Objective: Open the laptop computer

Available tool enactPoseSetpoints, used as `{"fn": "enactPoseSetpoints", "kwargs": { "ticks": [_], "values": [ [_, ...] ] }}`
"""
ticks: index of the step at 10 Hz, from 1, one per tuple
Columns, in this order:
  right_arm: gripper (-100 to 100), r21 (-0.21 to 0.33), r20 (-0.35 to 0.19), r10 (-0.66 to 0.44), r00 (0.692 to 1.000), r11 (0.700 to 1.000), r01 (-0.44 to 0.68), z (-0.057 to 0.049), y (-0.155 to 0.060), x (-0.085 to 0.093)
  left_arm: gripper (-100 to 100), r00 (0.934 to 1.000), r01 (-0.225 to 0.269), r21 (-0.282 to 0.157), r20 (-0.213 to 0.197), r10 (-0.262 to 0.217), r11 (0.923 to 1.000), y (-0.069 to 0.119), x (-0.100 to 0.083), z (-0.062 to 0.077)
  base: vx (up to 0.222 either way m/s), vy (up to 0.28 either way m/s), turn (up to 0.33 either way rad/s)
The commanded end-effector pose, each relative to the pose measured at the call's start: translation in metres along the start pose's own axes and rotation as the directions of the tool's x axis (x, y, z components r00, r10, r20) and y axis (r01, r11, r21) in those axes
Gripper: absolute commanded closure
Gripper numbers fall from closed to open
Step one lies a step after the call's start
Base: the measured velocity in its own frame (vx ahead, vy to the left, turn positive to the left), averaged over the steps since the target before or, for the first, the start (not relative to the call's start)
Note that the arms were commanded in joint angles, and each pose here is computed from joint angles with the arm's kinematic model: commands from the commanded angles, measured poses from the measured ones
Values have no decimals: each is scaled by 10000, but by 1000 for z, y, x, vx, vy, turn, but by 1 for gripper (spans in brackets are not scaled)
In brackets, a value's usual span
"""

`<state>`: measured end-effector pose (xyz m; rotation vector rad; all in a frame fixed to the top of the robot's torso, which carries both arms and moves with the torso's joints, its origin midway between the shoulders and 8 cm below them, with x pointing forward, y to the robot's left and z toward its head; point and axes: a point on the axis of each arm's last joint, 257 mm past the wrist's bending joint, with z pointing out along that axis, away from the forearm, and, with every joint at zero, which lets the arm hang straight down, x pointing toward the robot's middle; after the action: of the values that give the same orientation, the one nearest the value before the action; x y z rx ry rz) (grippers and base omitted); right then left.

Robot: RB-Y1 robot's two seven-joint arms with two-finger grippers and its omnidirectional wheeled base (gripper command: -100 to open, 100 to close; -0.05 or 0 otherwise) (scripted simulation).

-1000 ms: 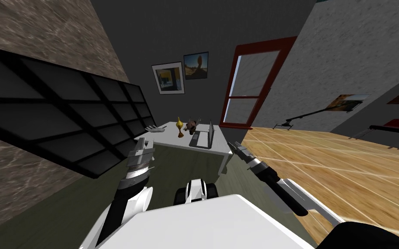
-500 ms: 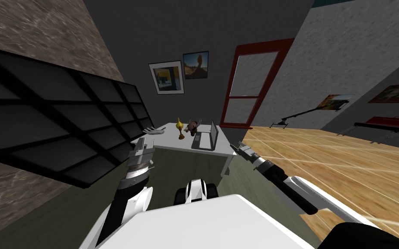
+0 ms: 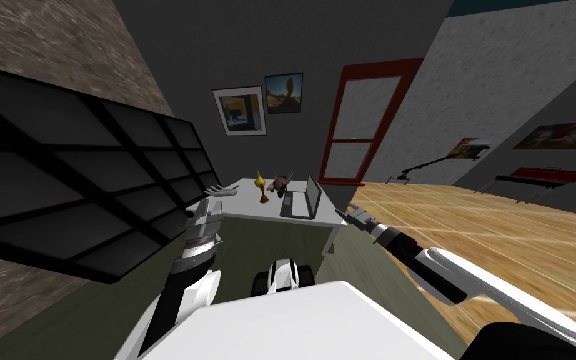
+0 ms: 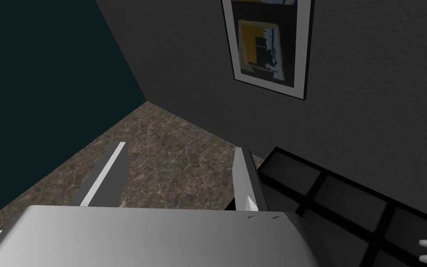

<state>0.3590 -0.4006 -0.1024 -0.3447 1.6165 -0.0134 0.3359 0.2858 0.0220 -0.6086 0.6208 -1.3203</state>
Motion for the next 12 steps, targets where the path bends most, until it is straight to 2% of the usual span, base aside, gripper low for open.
{"fn": "enactPoseSetpoints", "kwargs": {
  "ticks": [1, 2, 3, 4, 6, 7, 11, 12],
  "values": [
    [-100, -68, -451, -1195, 9918, 9928, 1193, 1, -17, 3, 0, 10000, 0, 1, 0, 0, 10000, 0, 0, 0, 66, 128, -64],
    [-100, -123, -462, -1249, 9911, 9921, 1245, 2, -16, 3, 0, 10000, 0, 1, 0, 0, 10000, 0, 0, 0, 49, 95, -32],
    [-100, -178, -696, -1929, 9787, 9812, 1921, 2, -25, 3, 0, 10000, 0, 2, -1, 0, 10000, 0, 0, 0, 54, 86, -54],
    [-100, -197, -699, -1946, 9784, 9809, 1937, 3, -25, 3, 0, 10000, -1, 1, -1, 1, 10000, 0, 0, 0, 46, 77, -35],
    [-100, -306, -1083, -3165, 9424, 9486, 3150, 4, -43, 2, 0, 10000, -1, 1, -1, 1, 10000, 0, 0, 0, 54, 113, -77],
    [-100, -412, -1081, -3261, 9391, 9453, 3235, 5, -42, 1, 0, 10000, 0, 1, 0, 0, 10000, 0, 0, 0, 56, 116, -29],
    [-100, -929, -1473, -5360, 8313, 8442, 5279, 15, -66, -10, 0, 10000, 1, 1, 0, -1, 10000, 0, 0, 0, 62, 142, -74],
    [-100, -1009, -1450, -5427, 8273, 8399, 5332, 16, -64, -11, 0, 10000, 1, 2, 0, -1, 10000, 0, 0, 0, 55, 91, -25]
  ]
}}
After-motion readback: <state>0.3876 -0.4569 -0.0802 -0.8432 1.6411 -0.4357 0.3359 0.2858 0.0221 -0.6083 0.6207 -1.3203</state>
